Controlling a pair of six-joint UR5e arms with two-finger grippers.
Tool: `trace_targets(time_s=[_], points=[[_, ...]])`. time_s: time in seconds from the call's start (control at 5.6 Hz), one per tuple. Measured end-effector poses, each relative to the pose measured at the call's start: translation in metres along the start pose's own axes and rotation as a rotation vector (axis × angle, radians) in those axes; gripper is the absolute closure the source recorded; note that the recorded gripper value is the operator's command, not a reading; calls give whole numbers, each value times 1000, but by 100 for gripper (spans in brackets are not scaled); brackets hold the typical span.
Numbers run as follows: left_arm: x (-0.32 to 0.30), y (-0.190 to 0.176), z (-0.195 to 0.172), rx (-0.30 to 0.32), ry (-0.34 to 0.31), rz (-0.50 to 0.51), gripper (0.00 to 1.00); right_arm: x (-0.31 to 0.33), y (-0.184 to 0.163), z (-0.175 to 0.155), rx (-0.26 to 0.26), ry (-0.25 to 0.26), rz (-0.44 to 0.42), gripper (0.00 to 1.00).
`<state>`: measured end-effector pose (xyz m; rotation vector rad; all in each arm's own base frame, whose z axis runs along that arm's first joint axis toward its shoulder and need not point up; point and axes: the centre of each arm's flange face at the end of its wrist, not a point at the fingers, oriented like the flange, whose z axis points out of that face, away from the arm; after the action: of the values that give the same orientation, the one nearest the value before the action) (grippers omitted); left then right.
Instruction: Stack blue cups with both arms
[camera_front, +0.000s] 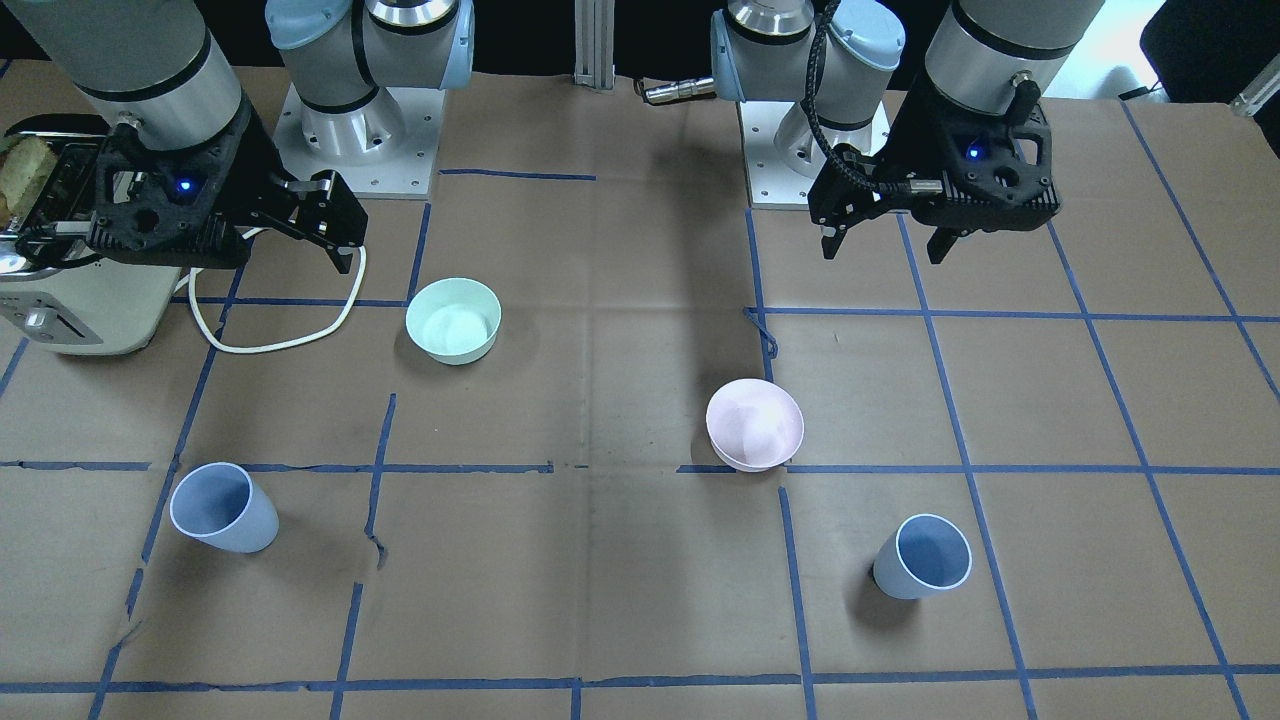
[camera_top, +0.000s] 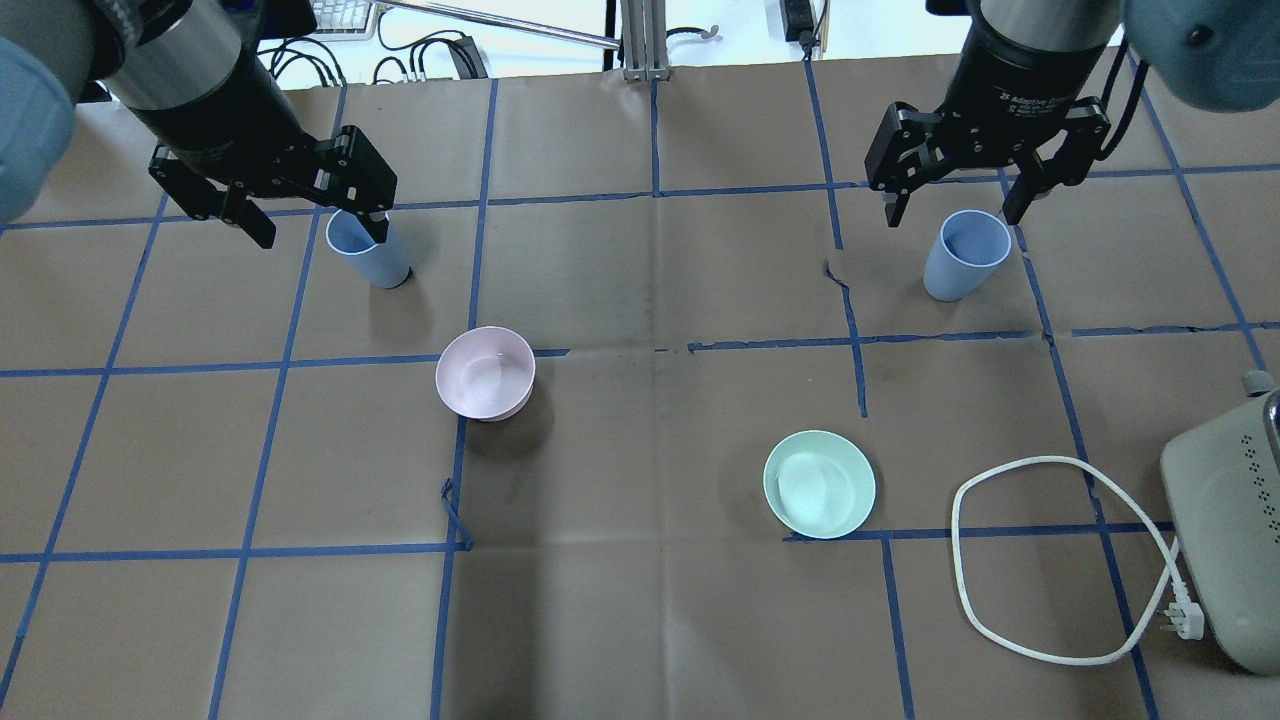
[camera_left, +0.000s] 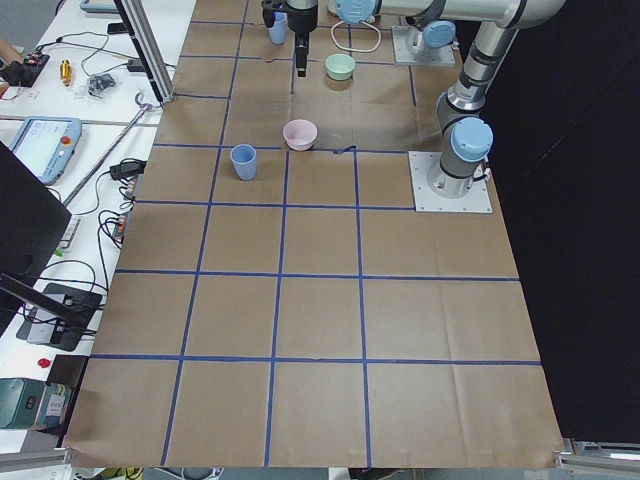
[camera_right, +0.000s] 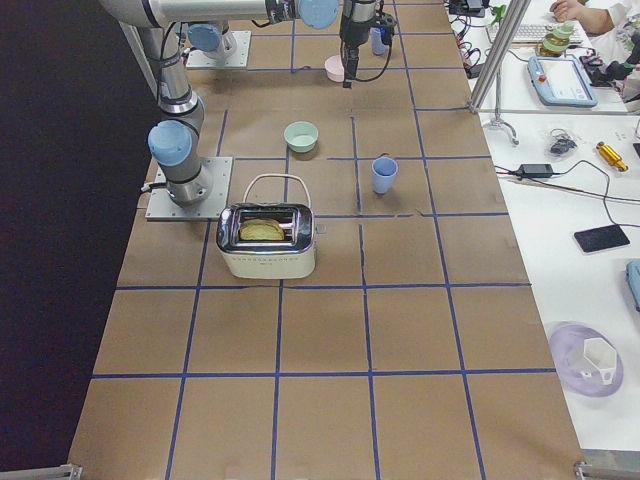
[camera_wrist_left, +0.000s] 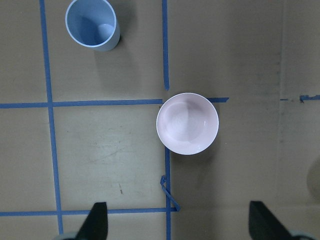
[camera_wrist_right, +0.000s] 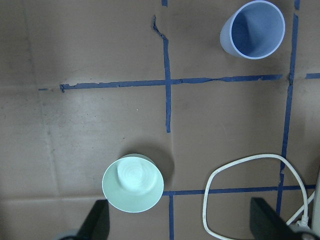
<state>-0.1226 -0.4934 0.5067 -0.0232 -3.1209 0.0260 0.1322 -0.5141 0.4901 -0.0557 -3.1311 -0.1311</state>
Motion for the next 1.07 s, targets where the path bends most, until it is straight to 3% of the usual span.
trace_targets(time_s=[1.07], points=[[-7, -5, -4, 10, 5, -8, 1, 1, -2, 3, -6, 0, 7, 0]])
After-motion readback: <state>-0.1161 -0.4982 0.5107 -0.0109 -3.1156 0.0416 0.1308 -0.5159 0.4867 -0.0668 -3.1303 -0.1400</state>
